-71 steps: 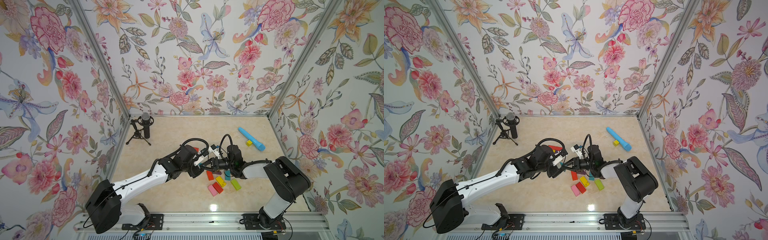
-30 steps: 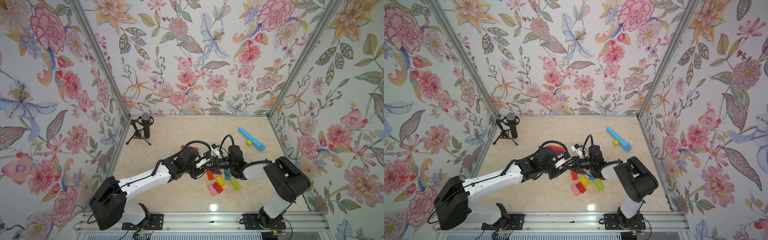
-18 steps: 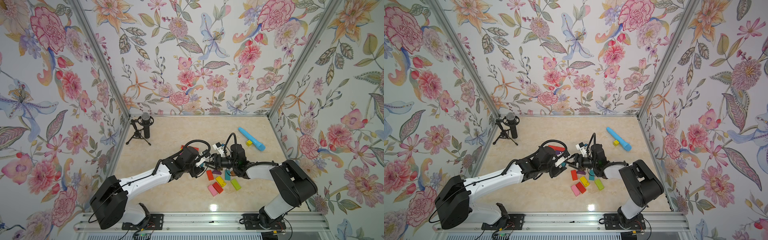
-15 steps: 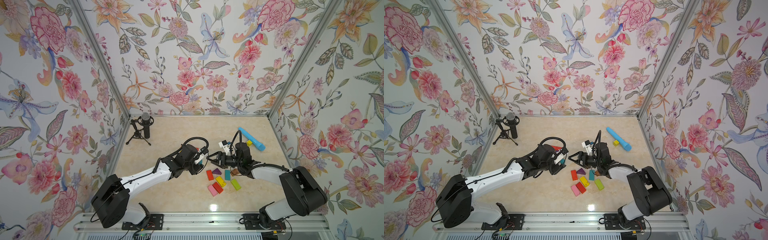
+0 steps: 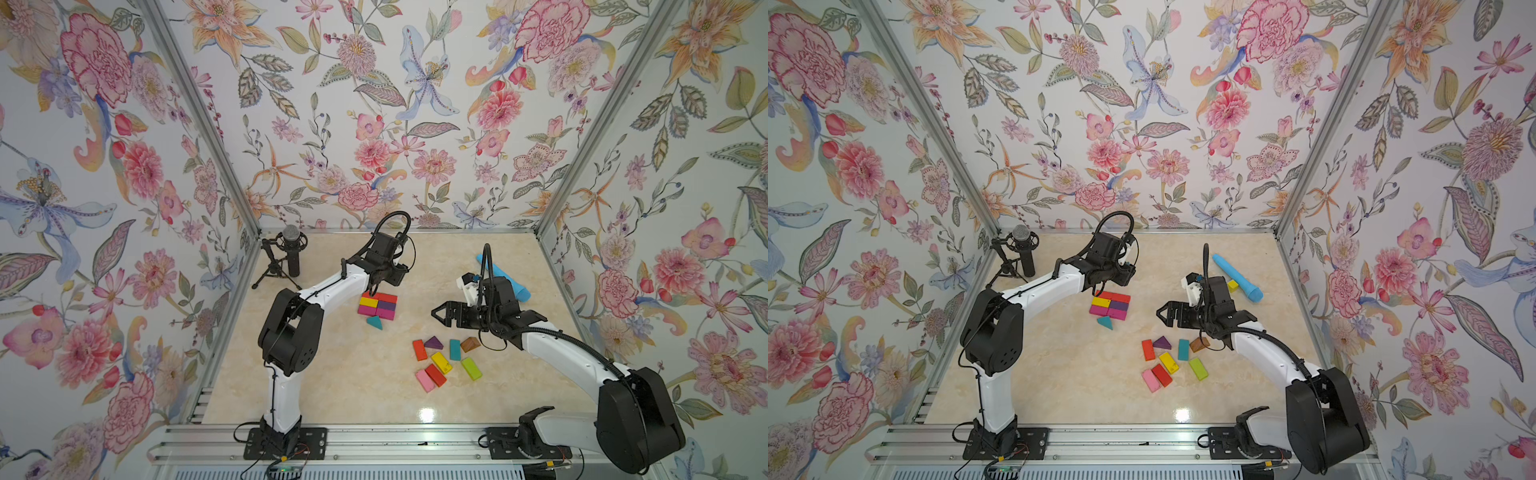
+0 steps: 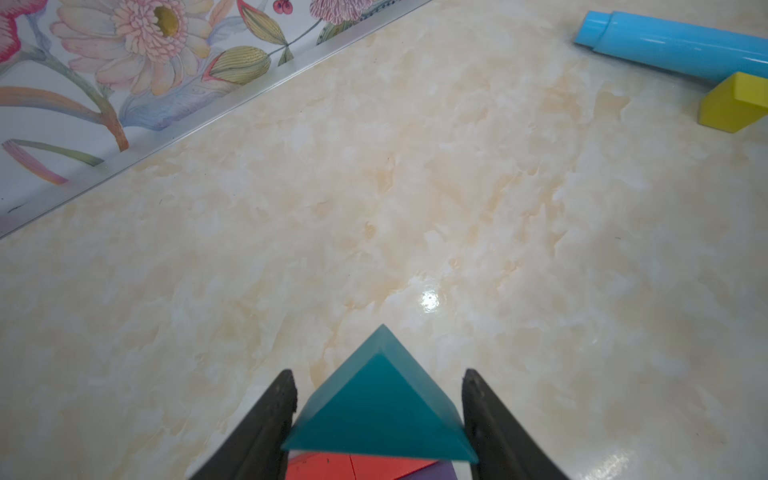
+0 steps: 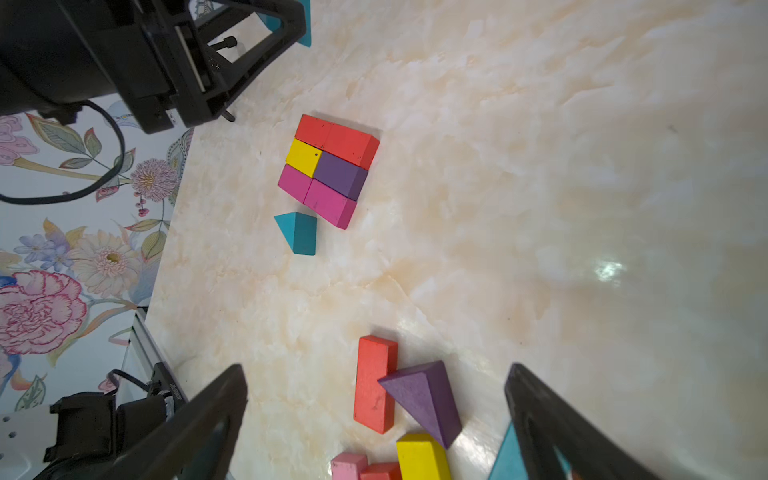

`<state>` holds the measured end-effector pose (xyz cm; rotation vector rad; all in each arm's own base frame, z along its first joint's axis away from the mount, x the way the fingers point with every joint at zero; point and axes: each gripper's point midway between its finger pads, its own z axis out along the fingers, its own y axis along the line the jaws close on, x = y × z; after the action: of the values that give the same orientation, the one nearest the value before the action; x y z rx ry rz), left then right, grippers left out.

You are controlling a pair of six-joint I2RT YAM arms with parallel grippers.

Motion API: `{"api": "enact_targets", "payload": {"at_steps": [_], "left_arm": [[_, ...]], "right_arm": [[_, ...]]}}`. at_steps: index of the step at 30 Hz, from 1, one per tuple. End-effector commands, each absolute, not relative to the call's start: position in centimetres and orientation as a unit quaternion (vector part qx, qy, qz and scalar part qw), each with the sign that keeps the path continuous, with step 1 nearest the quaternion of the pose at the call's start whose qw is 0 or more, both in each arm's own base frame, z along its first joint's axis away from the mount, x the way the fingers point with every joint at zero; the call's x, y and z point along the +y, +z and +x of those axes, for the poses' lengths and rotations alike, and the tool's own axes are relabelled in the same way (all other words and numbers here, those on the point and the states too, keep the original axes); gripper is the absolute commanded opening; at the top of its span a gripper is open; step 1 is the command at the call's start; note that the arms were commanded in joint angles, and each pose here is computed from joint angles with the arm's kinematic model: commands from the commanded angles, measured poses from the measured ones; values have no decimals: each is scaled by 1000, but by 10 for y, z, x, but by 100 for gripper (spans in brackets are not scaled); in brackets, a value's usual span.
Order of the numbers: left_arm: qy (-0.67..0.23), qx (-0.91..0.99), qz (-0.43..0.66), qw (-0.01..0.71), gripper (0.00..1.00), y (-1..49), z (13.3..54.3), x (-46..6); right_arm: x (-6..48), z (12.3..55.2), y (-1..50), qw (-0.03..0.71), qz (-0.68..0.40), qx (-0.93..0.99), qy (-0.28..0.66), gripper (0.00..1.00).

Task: Assemble a piece of candy with building blocks
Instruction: Place the building block at the center of the board.

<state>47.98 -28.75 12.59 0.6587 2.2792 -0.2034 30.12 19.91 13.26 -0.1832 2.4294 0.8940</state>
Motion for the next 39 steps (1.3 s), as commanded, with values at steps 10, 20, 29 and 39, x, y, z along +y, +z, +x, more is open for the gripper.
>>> {"api": "enact_targets", "payload": {"at_steps": [10,20,29,39], "left_arm": [[-47,929,195,311,9,65,520,-261],[-59,935,202,286,13,37,507,-260],[-69,937,199,280,20,22,504,-263],[-56,935,205,284,46,23,499,-255]], "right_arm": [[197,334,128,287,-91,922,243,100],[204,339,130,291,-98,922,237,100],[200,337,143,302,-98,920,229,100],[210,337,153,309,-103,917,229,100]]}}
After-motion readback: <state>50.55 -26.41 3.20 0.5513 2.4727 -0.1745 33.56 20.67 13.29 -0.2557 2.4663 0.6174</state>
